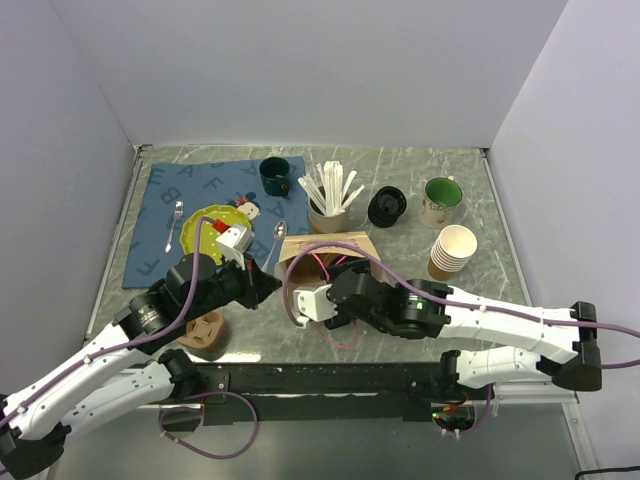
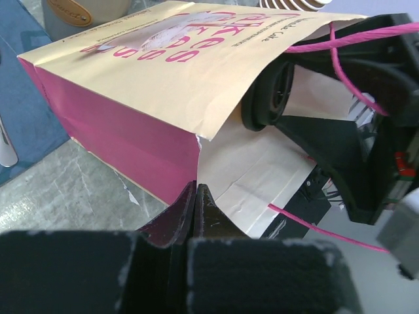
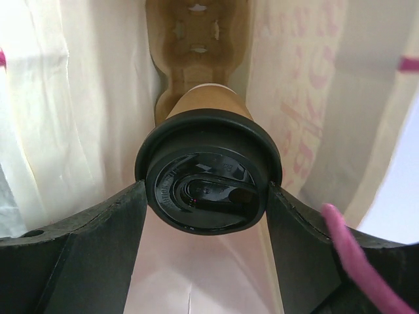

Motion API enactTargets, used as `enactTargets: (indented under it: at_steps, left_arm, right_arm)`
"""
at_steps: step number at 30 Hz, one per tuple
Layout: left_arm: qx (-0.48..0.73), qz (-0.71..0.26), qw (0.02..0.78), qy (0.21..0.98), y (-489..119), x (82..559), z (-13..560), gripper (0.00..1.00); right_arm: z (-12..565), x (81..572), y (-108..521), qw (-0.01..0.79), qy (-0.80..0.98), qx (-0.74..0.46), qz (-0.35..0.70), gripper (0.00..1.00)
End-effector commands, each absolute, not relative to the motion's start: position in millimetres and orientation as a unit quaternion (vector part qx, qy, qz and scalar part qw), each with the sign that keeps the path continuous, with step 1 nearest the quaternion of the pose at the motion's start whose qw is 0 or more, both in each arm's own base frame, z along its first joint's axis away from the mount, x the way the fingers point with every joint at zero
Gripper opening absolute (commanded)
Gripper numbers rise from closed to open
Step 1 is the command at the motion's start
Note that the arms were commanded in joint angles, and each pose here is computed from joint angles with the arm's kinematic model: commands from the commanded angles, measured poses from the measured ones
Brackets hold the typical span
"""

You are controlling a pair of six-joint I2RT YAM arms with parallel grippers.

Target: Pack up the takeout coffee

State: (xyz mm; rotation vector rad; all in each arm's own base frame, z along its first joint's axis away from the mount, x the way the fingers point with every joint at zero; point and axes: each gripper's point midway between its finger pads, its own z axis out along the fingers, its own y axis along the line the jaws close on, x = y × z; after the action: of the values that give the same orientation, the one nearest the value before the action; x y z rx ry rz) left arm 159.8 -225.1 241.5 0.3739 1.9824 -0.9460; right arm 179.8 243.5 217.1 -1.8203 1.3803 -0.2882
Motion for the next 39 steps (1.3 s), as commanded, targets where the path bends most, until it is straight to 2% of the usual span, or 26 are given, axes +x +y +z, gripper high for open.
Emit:
enactTargets:
  at_steps: [1, 15, 39]
  left_arm:
    - [0.166, -0.403, 0.456, 0.776, -230, 157, 254, 0.01]
    - [0.164, -0.410, 0.456, 0.773, -229, 154, 250, 0.01]
    - [0.163, -0.412, 0.458, 0.771, -231, 155, 257, 0.01]
  right_arm:
    - [218, 188, 256, 0.415, 0.525, -0.733, -0.122, 0.55]
    - [200, 205, 259, 0.388, 0.545, -0.729, -0.145, 0.54]
    - [178, 226, 244, 0.395, 0.591, -0.687, -0.151, 0.53]
